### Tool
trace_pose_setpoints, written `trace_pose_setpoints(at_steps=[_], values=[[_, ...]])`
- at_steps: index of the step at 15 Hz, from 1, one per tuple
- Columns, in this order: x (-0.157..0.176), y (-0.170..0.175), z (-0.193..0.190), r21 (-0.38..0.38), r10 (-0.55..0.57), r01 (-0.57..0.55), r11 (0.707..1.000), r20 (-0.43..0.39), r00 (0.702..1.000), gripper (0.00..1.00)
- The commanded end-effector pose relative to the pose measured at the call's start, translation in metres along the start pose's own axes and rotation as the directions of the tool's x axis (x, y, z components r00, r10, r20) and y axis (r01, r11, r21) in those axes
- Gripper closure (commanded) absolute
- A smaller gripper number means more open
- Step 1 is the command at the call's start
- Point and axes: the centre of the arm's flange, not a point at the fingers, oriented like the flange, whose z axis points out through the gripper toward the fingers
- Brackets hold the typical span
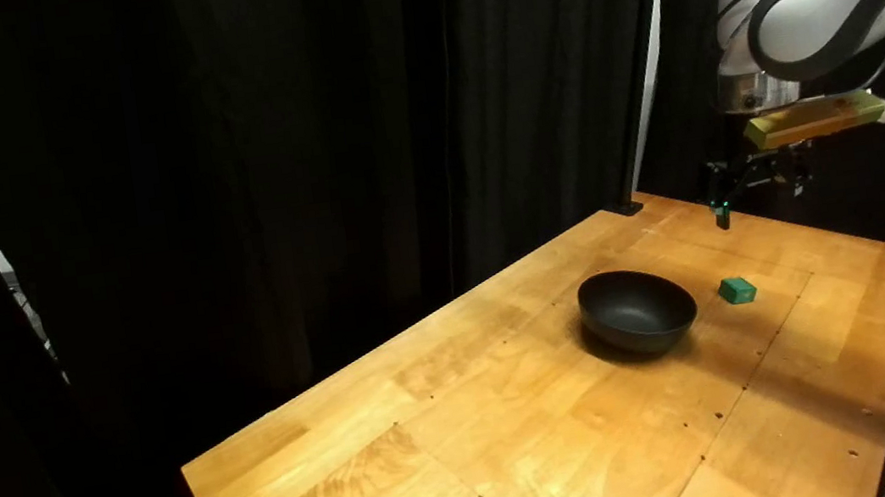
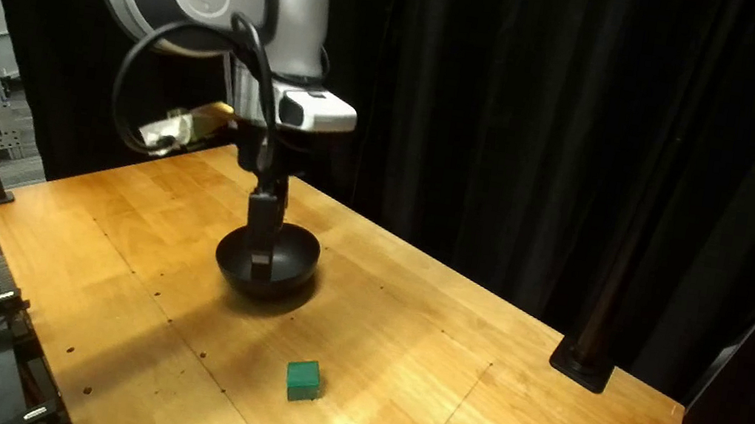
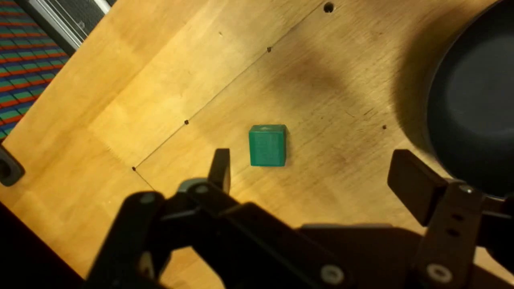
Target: Pick up the green block from the table and put it in the black bowl.
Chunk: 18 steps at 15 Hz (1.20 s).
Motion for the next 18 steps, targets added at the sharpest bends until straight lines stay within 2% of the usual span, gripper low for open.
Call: trace_pose_setpoints(at_steps=[1,6,14,15,16,18], values=[[0.051,-0.009,0.047,0.000,0.049,-0.049,0.999,0.064,0.997,0.00],[0.080,-0.008,0.105,-0.016,0.118,-0.117,0.993,0.153,0.981,0.00],[0.103,0.009,0.156,-0.034,0.183,-0.180,0.983,0.231,0.956,0.00],[0.105,0.011,0.160,-0.034,0.180,-0.177,0.984,0.239,0.954,0.25],[0.105,0.012,0.162,-0.035,0.181,-0.178,0.983,0.242,0.953,0.26],[0.105,0.013,0.162,-0.028,0.178,-0.177,0.984,0.258,0.949,0.42]])
